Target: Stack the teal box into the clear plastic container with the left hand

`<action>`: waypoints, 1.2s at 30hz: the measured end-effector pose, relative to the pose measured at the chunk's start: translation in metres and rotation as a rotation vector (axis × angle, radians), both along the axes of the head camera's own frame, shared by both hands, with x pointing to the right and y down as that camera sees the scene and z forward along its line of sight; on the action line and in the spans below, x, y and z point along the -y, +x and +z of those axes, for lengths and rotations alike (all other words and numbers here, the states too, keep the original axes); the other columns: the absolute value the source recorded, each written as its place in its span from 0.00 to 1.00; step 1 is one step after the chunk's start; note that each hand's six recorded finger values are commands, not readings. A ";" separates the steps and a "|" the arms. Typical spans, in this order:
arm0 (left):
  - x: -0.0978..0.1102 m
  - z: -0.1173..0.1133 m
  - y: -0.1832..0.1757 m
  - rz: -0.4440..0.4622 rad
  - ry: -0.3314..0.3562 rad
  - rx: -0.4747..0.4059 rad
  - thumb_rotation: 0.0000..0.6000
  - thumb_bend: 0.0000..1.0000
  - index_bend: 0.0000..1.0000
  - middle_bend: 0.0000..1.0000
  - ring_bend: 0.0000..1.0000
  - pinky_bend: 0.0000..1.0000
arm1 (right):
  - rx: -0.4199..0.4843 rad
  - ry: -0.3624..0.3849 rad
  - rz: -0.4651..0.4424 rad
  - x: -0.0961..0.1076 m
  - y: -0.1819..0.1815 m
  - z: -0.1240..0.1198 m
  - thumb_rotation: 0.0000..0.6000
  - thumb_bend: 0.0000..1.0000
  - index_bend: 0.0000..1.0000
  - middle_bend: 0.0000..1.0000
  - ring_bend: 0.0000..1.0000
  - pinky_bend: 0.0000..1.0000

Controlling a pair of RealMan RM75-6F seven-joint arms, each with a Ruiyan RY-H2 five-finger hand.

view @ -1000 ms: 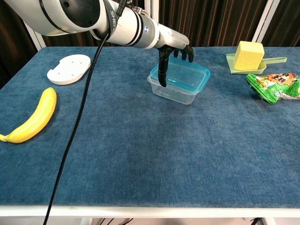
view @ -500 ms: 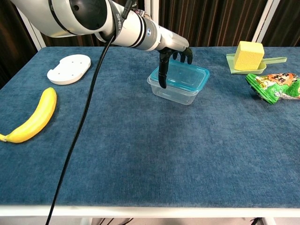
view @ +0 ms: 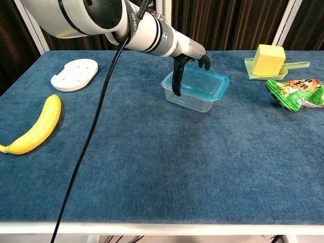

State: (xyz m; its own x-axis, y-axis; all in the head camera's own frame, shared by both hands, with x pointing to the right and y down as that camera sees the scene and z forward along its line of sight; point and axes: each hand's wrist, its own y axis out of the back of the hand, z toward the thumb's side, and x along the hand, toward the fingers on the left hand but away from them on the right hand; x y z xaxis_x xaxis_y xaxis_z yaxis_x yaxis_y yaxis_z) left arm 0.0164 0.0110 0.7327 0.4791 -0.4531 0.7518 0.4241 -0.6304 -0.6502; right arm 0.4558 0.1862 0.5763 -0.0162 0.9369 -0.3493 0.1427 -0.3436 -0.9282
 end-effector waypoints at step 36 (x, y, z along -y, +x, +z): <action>-0.027 -0.014 -0.015 0.027 0.055 0.008 1.00 0.09 0.14 0.05 0.00 0.01 | 0.013 0.011 -0.012 -0.005 -0.001 -0.003 1.00 0.05 0.00 0.00 0.00 0.00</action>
